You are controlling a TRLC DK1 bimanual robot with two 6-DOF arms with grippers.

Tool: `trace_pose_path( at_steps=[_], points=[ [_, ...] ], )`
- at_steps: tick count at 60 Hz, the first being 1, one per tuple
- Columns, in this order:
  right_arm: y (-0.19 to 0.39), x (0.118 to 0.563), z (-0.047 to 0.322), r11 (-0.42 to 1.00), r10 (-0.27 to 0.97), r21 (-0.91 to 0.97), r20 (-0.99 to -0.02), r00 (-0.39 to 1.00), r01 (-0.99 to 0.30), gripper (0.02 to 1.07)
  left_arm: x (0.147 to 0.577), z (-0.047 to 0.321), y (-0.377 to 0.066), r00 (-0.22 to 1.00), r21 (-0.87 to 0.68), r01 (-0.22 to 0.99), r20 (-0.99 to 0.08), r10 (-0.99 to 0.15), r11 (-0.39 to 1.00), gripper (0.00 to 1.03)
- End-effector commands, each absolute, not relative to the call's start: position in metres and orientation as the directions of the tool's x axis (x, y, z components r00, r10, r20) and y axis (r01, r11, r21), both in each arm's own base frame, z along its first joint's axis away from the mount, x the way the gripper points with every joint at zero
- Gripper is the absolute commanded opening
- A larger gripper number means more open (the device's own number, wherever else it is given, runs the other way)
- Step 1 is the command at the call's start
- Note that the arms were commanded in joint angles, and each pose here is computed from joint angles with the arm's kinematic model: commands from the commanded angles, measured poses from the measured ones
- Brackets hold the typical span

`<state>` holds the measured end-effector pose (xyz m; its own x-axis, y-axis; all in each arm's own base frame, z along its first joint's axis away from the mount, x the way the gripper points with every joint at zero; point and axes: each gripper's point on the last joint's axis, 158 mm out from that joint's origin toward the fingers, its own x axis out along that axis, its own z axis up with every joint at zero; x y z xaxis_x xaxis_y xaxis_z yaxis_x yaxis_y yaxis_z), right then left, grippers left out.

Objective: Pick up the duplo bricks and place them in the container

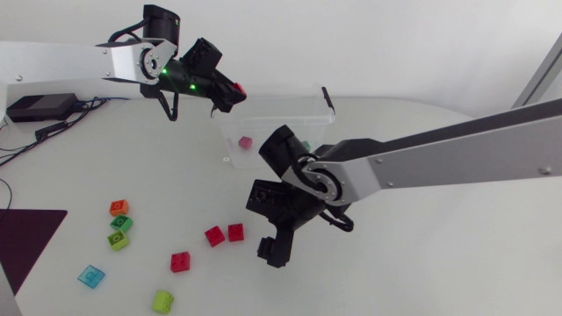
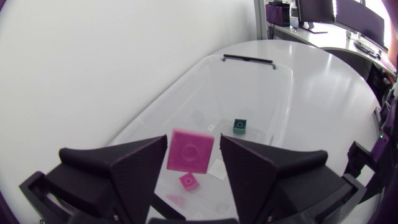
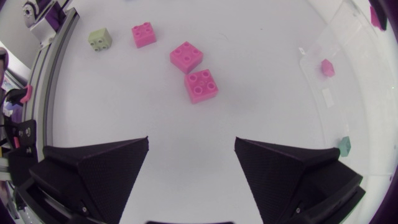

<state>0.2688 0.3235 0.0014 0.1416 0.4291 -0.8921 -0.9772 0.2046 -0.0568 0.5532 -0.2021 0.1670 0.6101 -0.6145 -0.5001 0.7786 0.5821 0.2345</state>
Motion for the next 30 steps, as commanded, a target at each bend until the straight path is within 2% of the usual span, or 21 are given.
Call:
trace_pose_path(
  at_steps=[1, 6, 14, 21, 30],
  points=[
    [0.334, 0.266, -0.008, 0.142, 0.423, -0.043, -0.901, 0.100, -0.989, 1.02, 0.560, 0.168, -0.194, 0.619, 0.228, 0.770, -0.494, -0.611, 0.596, 0.98],
    [0.345, 0.271, -0.009, 0.117, 0.424, -0.043, -0.901, 0.089, -0.992, 1.02, 0.560, 0.178, -0.172, 0.641, 0.238, 0.752, -0.485, -0.596, 0.615, 0.98],
    [0.354, 0.278, -0.012, 0.085, 0.403, -0.036, -0.913, 0.067, -0.996, 1.02, 0.532, 0.189, -0.131, 0.649, 0.263, 0.745, -0.500, -0.573, 0.614, 0.98],
    [0.358, 0.282, -0.018, 0.072, 0.382, -0.021, -0.923, 0.047, -0.997, 1.02, 0.488, 0.167, -0.102, 0.601, 0.282, 0.780, -0.588, -0.542, 0.558, 0.98],
    [0.366, 0.282, -0.024, 0.041, 0.373, -0.025, -0.927, 0.039, -0.999, 1.02, 0.437, 0.133, -0.087, 0.523, 0.262, 0.831, -0.669, -0.528, 0.492, 0.98]
  ],
)
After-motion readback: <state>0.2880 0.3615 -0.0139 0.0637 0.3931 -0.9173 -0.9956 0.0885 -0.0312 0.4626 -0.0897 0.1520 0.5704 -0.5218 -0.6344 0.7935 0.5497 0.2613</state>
